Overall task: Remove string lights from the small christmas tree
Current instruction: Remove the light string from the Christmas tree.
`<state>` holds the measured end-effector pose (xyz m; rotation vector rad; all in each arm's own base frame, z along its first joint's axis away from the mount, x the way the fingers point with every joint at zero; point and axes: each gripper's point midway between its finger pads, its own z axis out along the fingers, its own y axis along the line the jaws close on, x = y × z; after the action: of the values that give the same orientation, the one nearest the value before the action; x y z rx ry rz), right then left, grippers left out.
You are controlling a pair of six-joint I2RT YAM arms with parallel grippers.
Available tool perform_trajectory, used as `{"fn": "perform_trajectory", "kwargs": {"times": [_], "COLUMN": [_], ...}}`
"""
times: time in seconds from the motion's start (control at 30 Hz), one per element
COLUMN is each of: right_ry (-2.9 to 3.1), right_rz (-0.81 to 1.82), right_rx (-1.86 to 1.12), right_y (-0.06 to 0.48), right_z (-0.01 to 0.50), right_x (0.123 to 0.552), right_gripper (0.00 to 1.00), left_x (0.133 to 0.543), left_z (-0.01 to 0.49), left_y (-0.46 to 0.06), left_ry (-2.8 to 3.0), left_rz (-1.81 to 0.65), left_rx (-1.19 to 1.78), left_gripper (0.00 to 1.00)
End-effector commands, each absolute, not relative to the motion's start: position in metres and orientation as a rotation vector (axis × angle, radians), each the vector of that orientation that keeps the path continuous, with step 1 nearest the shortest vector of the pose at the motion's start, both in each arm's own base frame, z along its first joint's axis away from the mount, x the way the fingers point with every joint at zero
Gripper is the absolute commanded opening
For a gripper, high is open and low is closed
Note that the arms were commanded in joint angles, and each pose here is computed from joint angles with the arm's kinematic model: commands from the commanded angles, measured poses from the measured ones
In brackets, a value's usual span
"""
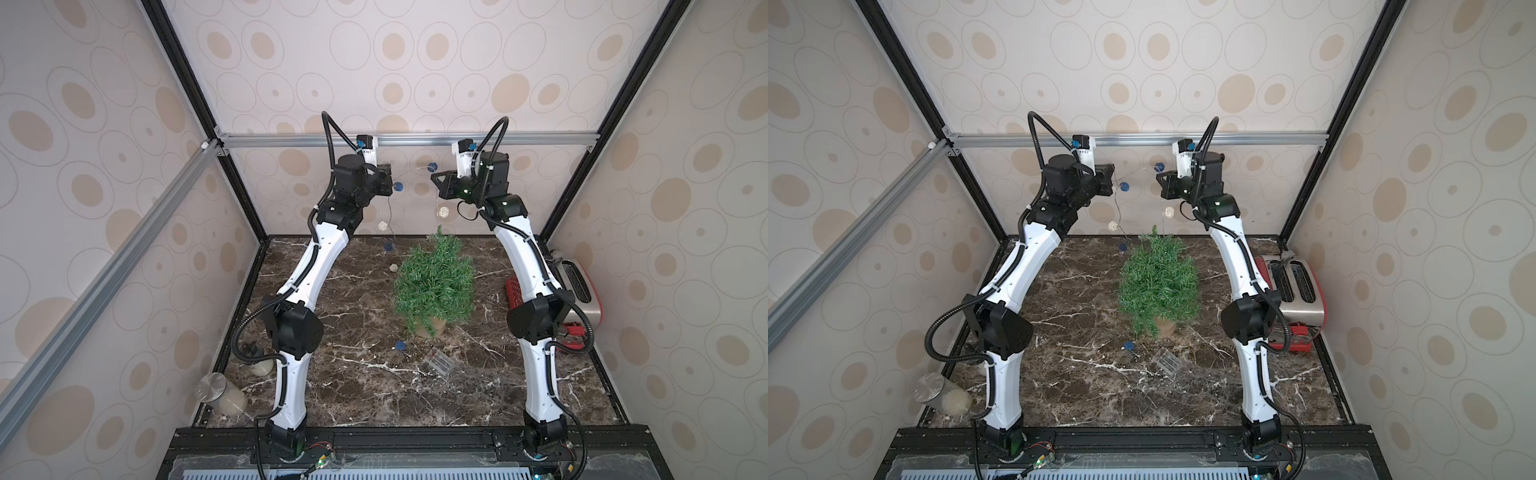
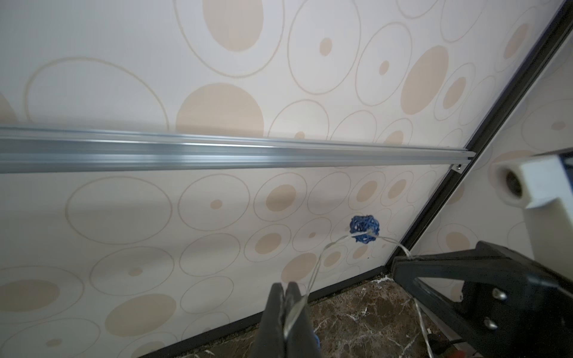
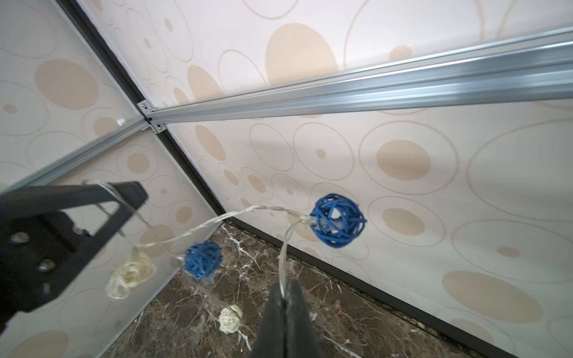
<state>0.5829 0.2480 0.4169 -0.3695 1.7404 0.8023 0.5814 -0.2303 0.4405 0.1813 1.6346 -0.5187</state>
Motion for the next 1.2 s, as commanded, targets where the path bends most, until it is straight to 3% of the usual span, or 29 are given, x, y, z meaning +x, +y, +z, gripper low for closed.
{"fn": "perform_trajectory", "kwargs": {"times": [0.0, 0.6, 0.83, 1.03, 1.17], "right_ry": [1.723, 1.691, 1.689, 1.726, 1.754], "right_rz": [0.913, 1.152, 1.151, 1.127, 1.093], "right_rx": [-0.442, -0.571, -0.538, -0.506, -0.481], "right_y": [0.276, 0.312, 0.311, 0.313, 0.309], "right_z": [0.423, 0.413, 0.417, 0.410, 0.406], "right_x": [0.565, 0.545, 0.547, 0.549, 0.551], "right_gripper": [0.00, 0.00, 0.00, 0.00, 0.00], "left_x": [0.566, 0.535, 0.529, 0.532, 0.530], "left_z": [0.468, 0.449, 0.435, 0.415, 0.409], "left_y": [-0.213, -0.203, -0.218, -0.237, -0.237], "left_ry": [1.578, 1.586, 1.597, 1.591, 1.585], "left_rz": [-0.495, -0.560, -0.700, -0.856, -0.871], "left_rx": [0.181, 0.136, 0.143, 0.156, 0.148], "left_gripper": [0.00, 0.00, 0.00, 0.36, 0.49]}}
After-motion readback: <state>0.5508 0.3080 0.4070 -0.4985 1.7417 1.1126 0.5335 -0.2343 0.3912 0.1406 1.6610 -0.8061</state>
